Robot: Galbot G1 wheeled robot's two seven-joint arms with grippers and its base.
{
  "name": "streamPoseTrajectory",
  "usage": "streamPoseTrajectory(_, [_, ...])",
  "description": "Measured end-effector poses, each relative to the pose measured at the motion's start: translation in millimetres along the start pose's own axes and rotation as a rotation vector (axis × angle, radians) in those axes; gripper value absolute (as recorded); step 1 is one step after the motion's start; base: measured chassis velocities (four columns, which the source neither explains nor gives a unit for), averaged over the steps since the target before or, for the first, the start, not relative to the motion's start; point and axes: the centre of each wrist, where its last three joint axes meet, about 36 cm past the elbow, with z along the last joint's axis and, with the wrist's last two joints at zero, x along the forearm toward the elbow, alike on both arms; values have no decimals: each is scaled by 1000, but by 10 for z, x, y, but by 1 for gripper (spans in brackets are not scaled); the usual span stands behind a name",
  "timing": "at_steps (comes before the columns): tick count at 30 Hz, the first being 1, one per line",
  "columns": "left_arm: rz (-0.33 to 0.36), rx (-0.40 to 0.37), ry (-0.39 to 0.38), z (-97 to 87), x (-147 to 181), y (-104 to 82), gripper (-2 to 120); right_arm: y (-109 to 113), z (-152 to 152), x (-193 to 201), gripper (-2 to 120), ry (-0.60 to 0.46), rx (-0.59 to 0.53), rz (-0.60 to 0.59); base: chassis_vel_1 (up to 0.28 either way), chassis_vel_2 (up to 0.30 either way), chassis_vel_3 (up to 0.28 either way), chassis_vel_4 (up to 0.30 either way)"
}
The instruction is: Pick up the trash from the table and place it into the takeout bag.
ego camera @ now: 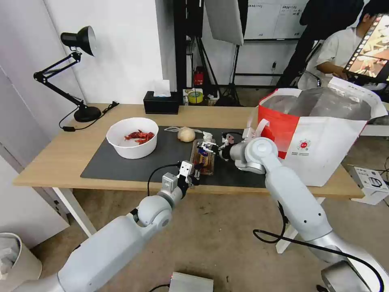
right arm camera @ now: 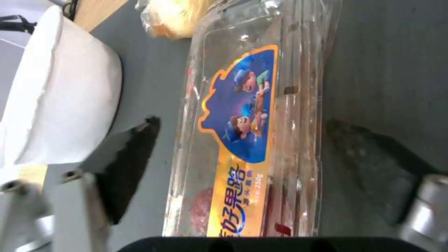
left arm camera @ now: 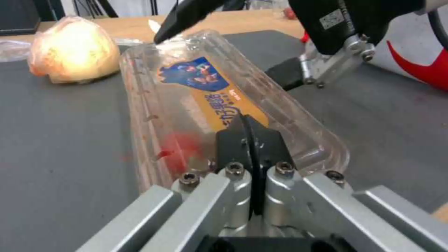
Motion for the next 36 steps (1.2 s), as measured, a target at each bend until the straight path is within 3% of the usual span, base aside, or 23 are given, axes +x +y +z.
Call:
streamPoseTrajectory(22, [2, 3, -23, 6, 17, -13, 0, -90, 79, 16, 4, 10, -4, 25, 0, 0, 0, 0])
streamPoseTrajectory(24, [3, 3, -25, -2, 21, -16, 0, -90, 82, 18, 0, 10, -5, 25, 0, 0, 0, 0])
streamPoseTrajectory(33, [3, 14, -43, -50, 113, -18, 0, -116, 109, 14, 0, 12, -15, 26, 0, 0, 0, 0])
streamPoseTrajectory(36, [-15, 18, -58, -97, 240, 63, 0, -131, 99, 25, 0, 5, -27, 19, 0, 0, 0, 0])
